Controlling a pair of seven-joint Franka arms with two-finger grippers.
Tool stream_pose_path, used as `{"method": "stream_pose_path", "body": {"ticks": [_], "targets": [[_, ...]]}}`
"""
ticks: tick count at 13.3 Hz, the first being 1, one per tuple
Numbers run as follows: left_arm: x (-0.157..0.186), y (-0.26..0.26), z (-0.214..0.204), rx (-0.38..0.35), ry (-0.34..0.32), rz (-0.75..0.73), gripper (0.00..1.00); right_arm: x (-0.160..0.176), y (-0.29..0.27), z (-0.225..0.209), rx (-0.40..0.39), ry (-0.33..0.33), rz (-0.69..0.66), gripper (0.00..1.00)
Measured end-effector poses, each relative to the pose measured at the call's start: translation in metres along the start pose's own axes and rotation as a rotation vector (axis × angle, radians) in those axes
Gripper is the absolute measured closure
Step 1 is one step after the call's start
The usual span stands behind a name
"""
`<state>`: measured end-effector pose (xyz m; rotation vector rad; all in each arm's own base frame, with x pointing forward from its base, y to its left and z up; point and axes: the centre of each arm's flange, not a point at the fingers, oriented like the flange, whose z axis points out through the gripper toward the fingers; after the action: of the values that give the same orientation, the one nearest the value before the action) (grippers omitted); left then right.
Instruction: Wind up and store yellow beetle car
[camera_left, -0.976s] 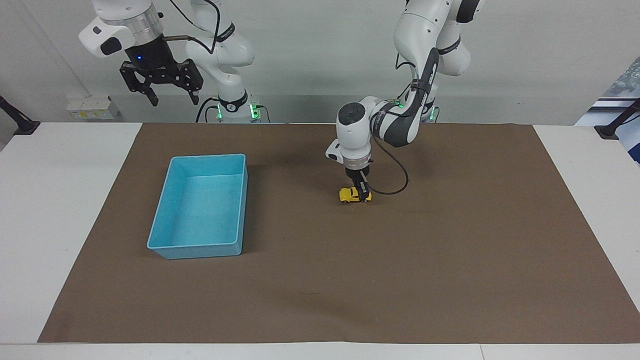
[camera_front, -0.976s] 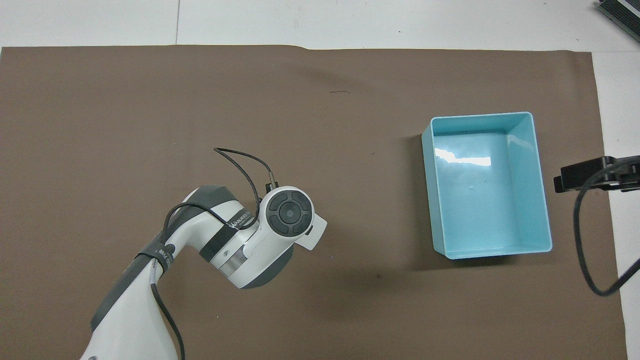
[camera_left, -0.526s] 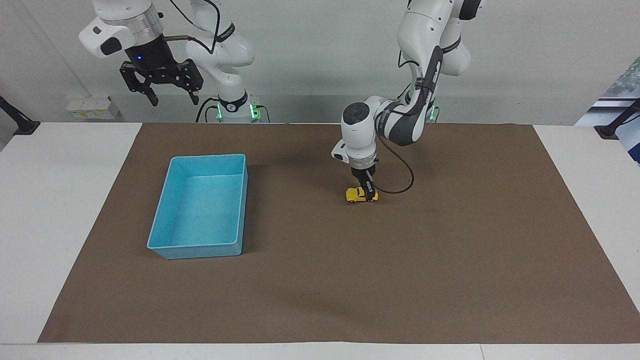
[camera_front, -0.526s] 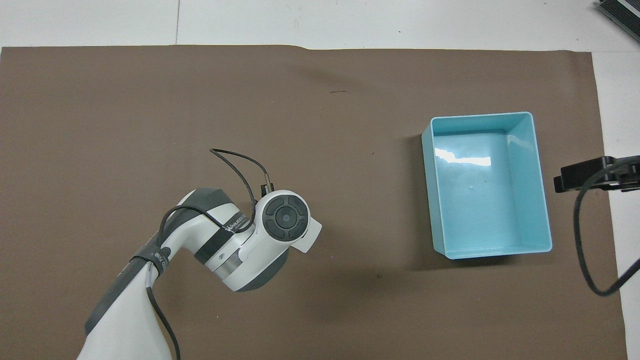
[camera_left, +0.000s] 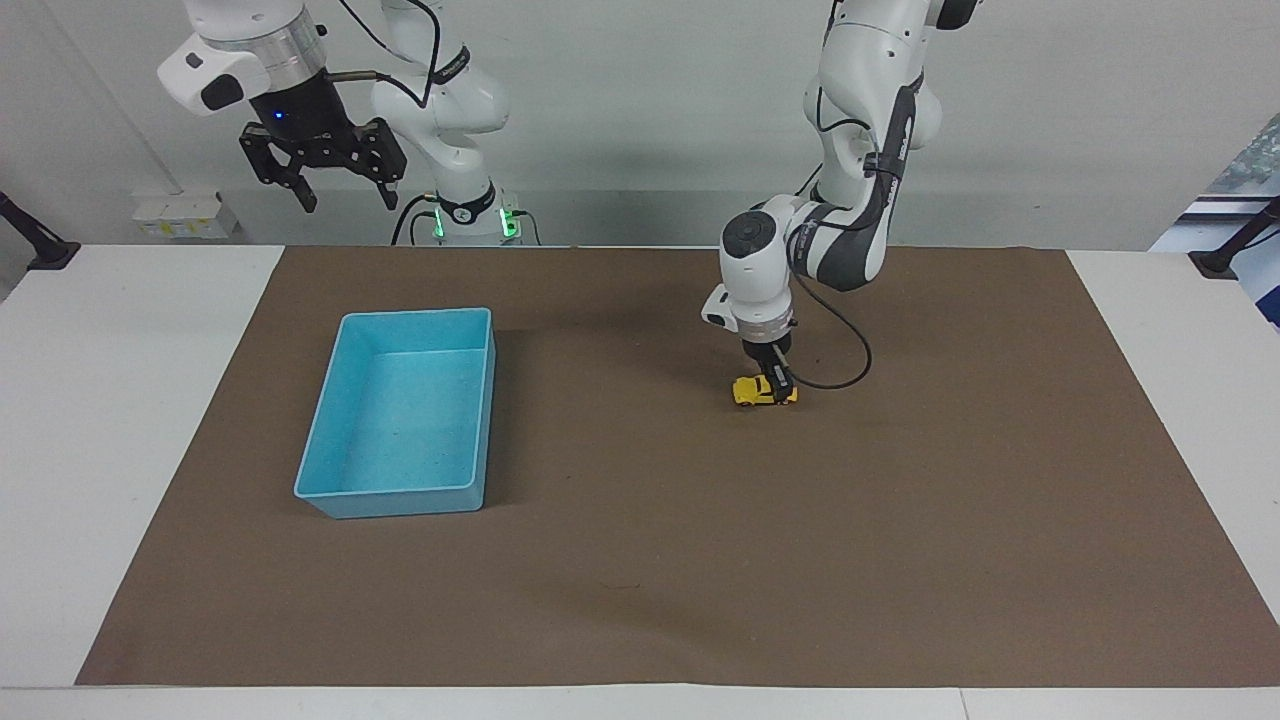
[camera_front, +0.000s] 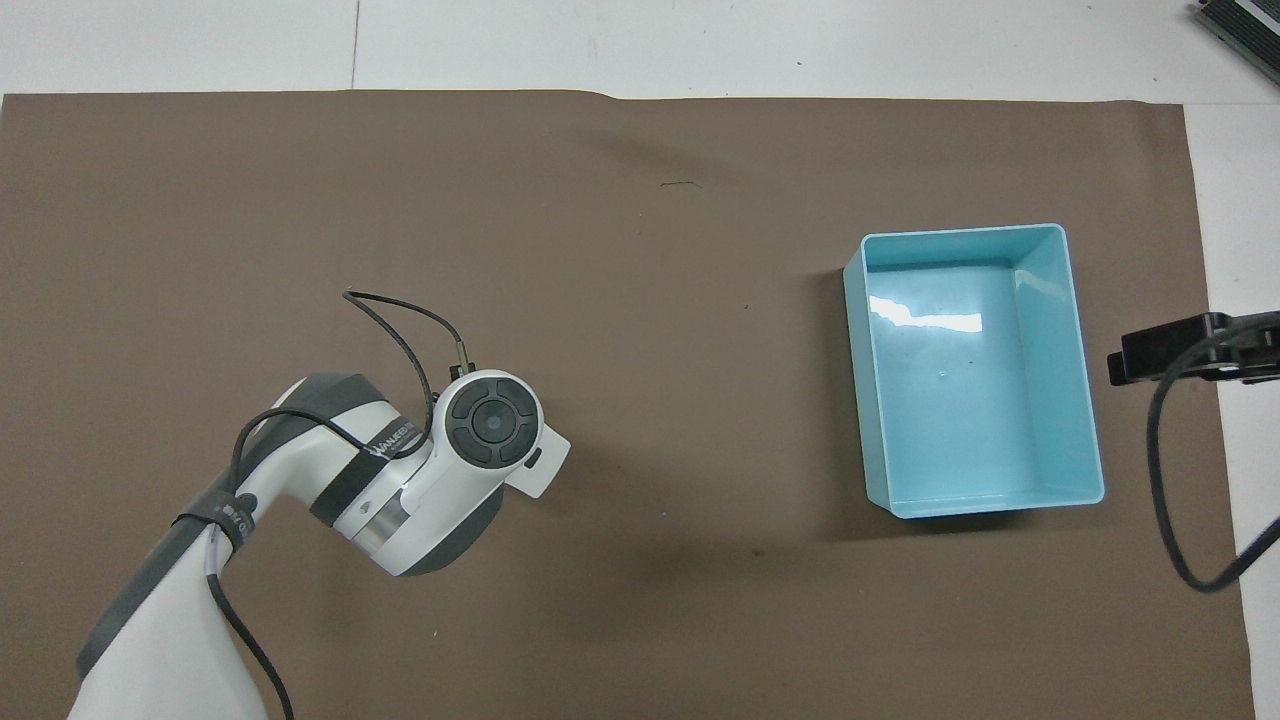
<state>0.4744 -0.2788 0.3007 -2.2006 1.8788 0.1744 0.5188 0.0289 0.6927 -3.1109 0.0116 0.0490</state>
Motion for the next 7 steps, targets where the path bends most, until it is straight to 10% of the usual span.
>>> {"method": "stream_pose_path", "body": {"ticks": [5, 7], "targets": [[-0.018, -0.011, 0.004, -0.013, -0.013, 0.009, 0.51, 0.000, 0.000, 0.000, 0.000, 0.000, 0.000, 0.00], [-0.031, -0.029, -0.003, -0.009, -0.019, -0.006, 0.30, 0.000, 0.000, 0.000, 0.000, 0.000, 0.000, 0.00]]}}
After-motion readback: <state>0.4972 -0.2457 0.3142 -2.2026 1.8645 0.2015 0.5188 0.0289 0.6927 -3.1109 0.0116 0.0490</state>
